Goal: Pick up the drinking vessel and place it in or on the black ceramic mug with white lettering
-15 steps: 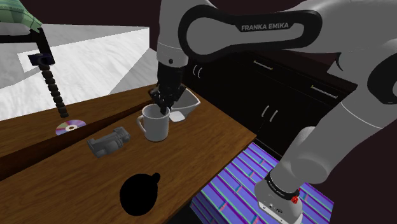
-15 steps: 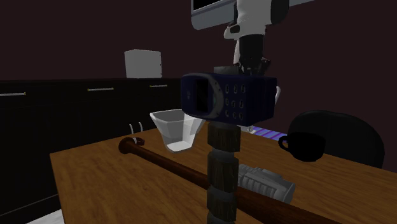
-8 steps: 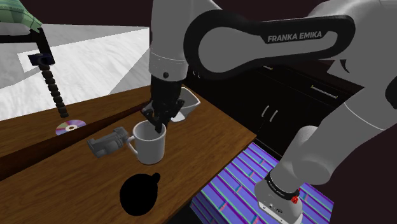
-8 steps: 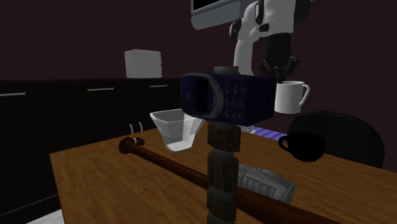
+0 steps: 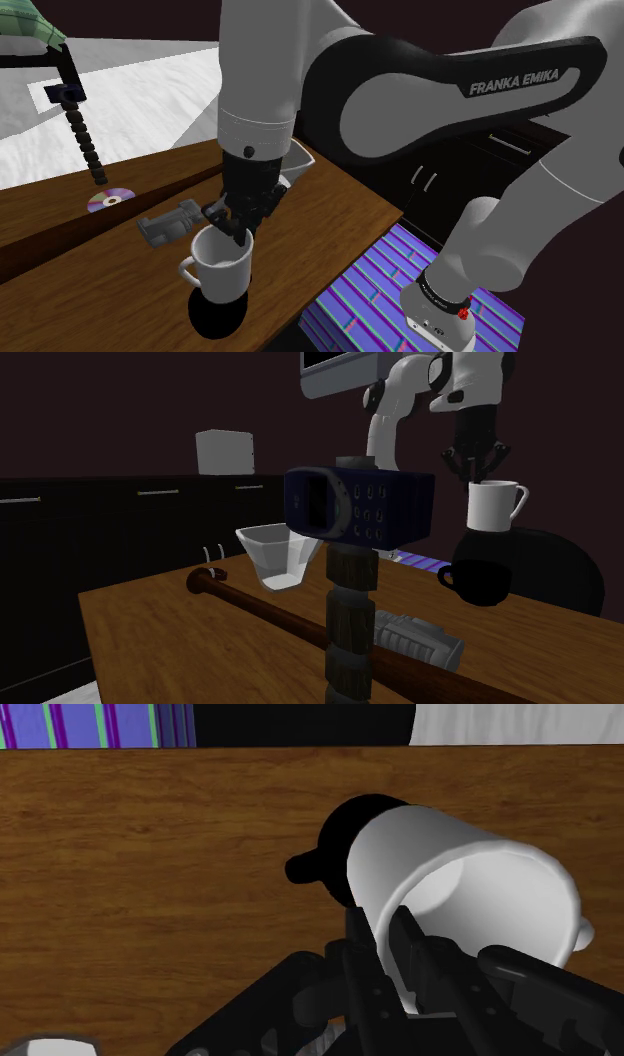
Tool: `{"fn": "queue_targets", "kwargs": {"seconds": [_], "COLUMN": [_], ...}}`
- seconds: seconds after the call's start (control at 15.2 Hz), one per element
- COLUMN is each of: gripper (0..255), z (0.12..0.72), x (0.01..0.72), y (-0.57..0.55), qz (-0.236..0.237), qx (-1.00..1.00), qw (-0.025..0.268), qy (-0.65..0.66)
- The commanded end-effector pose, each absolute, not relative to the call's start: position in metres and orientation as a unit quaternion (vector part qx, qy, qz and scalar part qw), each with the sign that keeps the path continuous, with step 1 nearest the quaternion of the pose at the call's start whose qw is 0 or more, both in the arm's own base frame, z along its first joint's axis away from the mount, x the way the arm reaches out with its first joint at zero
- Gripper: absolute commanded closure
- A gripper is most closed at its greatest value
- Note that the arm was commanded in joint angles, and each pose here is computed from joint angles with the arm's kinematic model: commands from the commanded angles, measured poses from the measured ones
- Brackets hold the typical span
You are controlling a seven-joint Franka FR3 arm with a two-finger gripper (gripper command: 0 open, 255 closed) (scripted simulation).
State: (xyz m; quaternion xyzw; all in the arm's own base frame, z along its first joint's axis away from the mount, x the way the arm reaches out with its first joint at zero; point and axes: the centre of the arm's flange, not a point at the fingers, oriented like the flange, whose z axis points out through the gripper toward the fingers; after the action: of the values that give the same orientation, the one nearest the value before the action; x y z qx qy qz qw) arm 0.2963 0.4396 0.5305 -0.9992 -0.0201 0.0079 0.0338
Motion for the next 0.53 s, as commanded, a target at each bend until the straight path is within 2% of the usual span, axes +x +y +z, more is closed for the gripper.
{"fn": "queue_targets", "kwargs": {"seconds": [0.0, 0.46], "gripper": [255, 255], "z": [0.521, 0.484], "x": [0.295, 0.295], "y": [0.441, 0.441], "qz": [0.008, 0.008], "qx": [-0.999, -0.999], "qw": [0.034, 0.034], "qy": [-0.02, -0.02]}}
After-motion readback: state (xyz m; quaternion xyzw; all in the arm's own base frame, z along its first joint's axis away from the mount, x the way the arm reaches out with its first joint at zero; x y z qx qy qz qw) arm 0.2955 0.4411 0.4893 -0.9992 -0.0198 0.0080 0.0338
